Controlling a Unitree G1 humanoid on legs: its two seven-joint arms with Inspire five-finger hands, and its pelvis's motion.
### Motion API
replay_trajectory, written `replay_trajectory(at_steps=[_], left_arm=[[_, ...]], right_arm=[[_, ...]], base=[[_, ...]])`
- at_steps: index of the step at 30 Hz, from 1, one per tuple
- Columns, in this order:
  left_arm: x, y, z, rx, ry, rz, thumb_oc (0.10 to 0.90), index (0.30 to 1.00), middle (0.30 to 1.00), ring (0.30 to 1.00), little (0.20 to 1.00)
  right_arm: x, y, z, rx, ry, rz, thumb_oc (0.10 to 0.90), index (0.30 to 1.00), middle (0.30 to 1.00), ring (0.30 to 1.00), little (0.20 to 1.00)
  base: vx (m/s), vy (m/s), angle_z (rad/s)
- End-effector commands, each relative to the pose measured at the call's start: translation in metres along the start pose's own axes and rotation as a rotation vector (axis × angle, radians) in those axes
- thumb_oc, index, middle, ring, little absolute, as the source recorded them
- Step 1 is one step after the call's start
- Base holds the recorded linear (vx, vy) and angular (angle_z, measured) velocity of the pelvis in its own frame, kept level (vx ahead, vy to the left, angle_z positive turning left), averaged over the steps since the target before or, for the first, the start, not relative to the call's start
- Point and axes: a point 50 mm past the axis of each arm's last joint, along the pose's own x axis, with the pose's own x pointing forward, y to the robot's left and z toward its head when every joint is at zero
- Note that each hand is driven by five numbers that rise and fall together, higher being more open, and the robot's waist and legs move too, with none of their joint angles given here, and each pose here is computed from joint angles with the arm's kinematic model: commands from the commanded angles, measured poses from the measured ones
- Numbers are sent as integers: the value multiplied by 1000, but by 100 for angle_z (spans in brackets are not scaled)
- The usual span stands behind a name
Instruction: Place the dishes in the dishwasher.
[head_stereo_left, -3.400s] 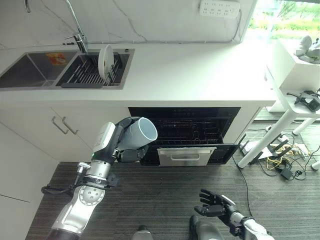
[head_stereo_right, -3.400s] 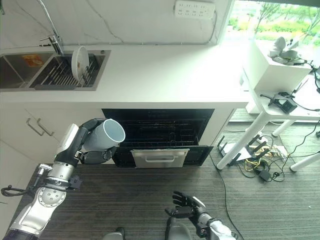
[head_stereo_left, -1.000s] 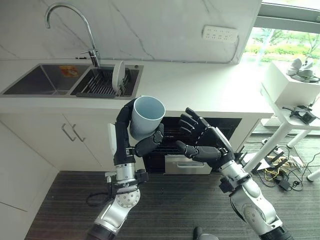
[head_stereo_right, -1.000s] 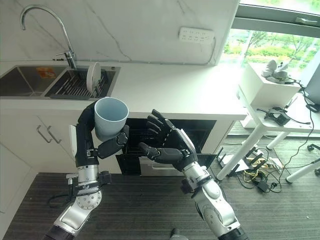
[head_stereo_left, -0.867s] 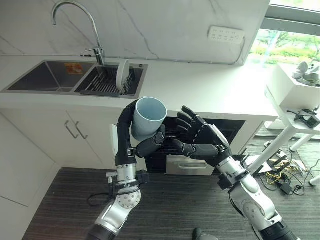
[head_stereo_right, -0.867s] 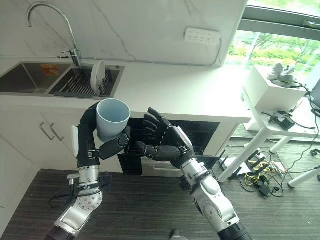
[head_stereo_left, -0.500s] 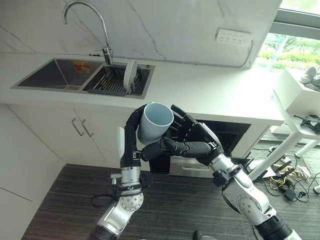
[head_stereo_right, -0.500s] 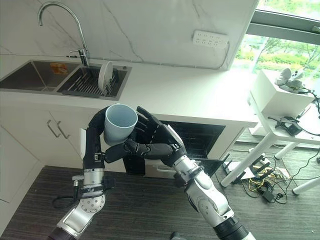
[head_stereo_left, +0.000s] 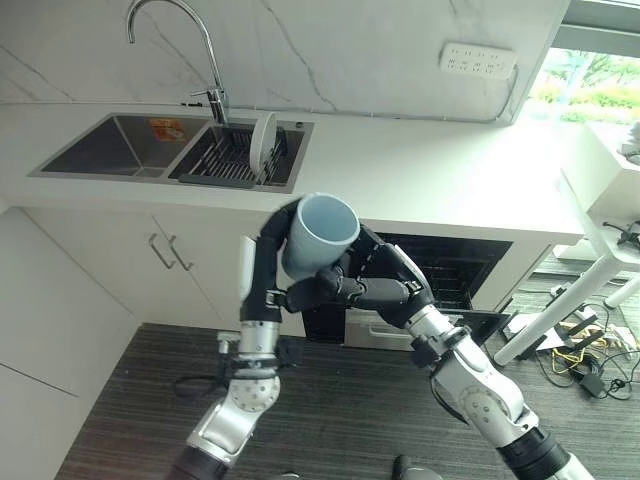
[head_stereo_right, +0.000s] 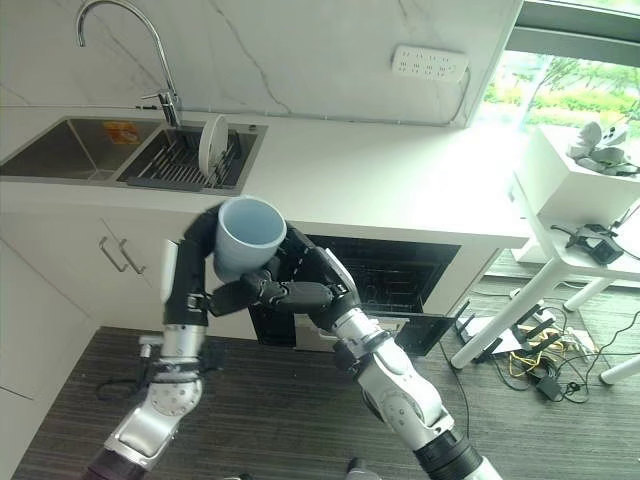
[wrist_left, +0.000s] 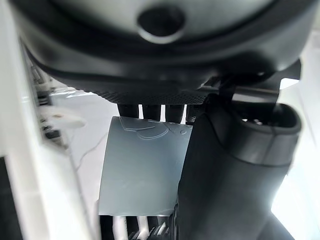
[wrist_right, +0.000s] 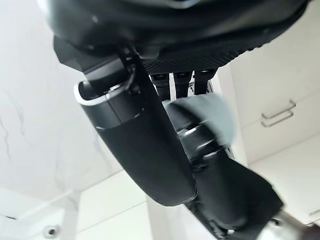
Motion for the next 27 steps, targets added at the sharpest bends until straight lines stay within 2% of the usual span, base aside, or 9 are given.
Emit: replay_trajectory(at_steps=[1,12,14,15,17,23,27], left_arm=[[29,11,46,-122,-243,-25,400,300,300,300,300],[34,37,43,-115,-211,4,400,300,300,300,300],[23,16,31,-96,-214,7,400,300,300,300,300],[8,-12,23,-72,-216,6,400,300,300,300,300],[0,-26,19,-57,-213,5,400,300,300,300,300],[-16,-50,9,-33,-192,-16,400,300,300,300,300],[-17,-54,6,-36,-175,-34,400,300,300,300,300]], right_arm=[[18,34,45,-30,-216,169,800,900,900,900,900],[23,35,42,-34,-195,217,800,900,900,900,900],[25,37,41,-37,-208,237,800,900,900,900,900],[27,38,41,-41,-228,245,800,900,900,900,900],[29,39,43,-43,-243,242,800,900,900,900,900],[37,37,58,-27,-298,206,800,900,900,900,900],[38,37,64,-28,-329,189,800,900,900,900,900]], base=[[15,39,3],[3,16,-1],[-20,-83,-12],[-31,-135,-9],[-24,-93,-8],[-27,-50,-13],[-6,-7,-1]])
